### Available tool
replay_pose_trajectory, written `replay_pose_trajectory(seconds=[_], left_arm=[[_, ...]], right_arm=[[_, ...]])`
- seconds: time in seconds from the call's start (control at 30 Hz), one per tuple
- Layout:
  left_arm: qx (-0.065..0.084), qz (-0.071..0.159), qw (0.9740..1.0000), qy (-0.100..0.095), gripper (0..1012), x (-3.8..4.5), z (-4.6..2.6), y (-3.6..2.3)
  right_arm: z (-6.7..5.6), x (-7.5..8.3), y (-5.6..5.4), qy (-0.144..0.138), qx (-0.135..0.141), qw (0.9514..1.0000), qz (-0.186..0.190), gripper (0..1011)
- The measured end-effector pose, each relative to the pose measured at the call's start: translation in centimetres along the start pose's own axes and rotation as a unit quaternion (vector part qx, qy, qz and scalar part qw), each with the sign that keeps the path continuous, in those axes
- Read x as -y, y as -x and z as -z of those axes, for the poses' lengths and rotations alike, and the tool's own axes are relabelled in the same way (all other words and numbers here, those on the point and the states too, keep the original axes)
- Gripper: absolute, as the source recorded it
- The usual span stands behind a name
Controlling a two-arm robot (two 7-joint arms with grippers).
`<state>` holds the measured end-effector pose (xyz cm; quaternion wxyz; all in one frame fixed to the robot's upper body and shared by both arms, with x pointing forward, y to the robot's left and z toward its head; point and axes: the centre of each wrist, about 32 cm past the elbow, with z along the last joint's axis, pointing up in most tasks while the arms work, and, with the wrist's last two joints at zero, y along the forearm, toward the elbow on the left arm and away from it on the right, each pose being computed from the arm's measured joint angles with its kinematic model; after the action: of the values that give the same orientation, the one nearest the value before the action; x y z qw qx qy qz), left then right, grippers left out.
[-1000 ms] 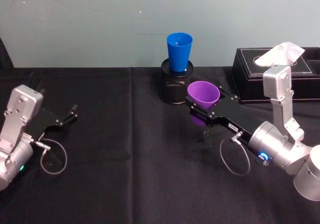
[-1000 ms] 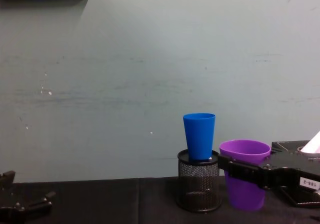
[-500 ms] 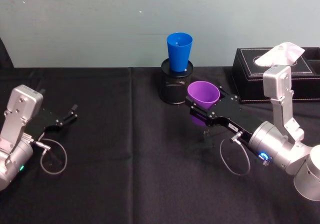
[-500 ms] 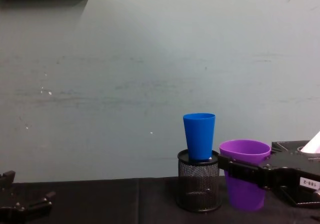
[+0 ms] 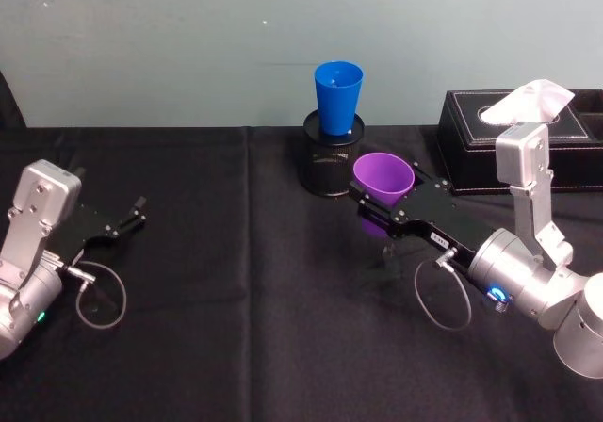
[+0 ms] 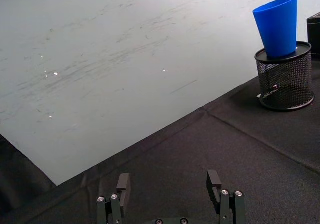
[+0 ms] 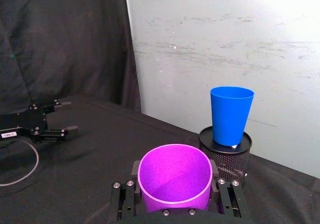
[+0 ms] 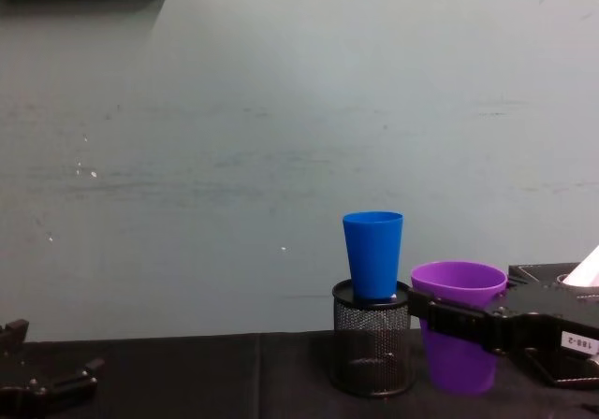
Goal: Pick up one cup with a gripper and tap it against the other cup.
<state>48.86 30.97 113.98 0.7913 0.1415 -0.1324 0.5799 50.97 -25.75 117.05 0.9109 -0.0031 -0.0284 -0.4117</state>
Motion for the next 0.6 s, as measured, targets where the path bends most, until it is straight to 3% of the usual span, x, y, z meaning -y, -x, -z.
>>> replay_pose_trajectory(seconds=[0.6], left_arm=[[0.000,0.000,1.0000,0.000,1000,0.00,0.00,0.00]], right_arm=[[0.00,0.00,0.00,0.000,0.000,1.0000,0.000,743]])
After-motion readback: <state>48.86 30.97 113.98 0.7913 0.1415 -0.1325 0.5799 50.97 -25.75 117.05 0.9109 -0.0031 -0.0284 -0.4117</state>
